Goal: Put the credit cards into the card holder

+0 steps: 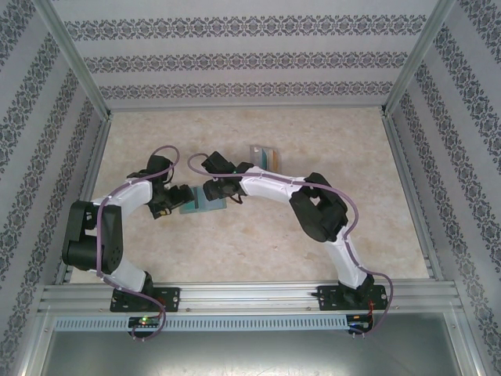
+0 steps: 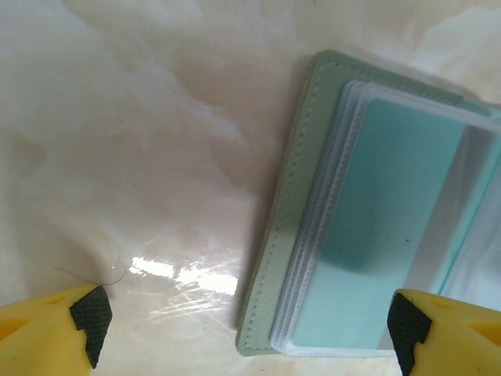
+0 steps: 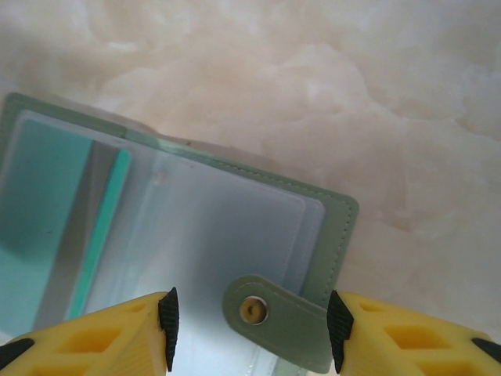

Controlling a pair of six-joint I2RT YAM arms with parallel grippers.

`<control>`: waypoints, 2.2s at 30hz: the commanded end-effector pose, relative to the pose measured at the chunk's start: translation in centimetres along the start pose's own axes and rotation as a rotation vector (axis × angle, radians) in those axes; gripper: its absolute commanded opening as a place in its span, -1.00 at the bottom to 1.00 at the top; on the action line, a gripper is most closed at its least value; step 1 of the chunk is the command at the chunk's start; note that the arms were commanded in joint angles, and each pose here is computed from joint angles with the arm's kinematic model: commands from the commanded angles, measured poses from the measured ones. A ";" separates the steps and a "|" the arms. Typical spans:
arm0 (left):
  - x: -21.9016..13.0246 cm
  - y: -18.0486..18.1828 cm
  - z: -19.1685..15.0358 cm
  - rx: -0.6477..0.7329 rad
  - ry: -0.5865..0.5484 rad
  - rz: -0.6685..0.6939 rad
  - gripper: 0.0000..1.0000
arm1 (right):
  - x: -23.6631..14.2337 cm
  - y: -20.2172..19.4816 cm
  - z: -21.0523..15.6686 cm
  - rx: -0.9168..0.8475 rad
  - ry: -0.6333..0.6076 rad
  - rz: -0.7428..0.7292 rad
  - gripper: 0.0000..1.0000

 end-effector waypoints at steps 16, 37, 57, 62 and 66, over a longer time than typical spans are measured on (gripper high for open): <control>0.8 -1.6 1.2 -0.006 -0.018 -0.212 0.19 | 1.1 -0.2 -1.5 0.024 0.048 -0.036 -0.27; -1.9 0.2 1.4 -0.056 -0.125 -0.023 0.58 | 1.7 -1.5 -2.0 0.106 0.065 0.056 -0.40; 1.5 -1.7 1.5 -0.016 -0.127 -0.268 0.34 | 1.6 -1.4 -2.0 0.113 0.063 0.080 -0.43; 0.7 -2.7 1.7 0.008 -0.163 -0.370 0.33 | 1.6 -1.3 -1.9 0.115 0.060 0.087 -0.43; -0.8 -3.3 1.9 0.027 -0.215 -0.421 0.33 | 1.5 -1.3 -1.7 0.118 0.056 0.090 -0.44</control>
Point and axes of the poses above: each hand's point on the last joint's axis, 136 mm out from that joint toward the fingers, its own x axis out along the fingers, its own y axis along the line the jaws close on, z = x × y, the point moved 7 cm from there along -x, back along the fingers, and after that the axes turned 9 degrees about x, right-handed, at the moved point
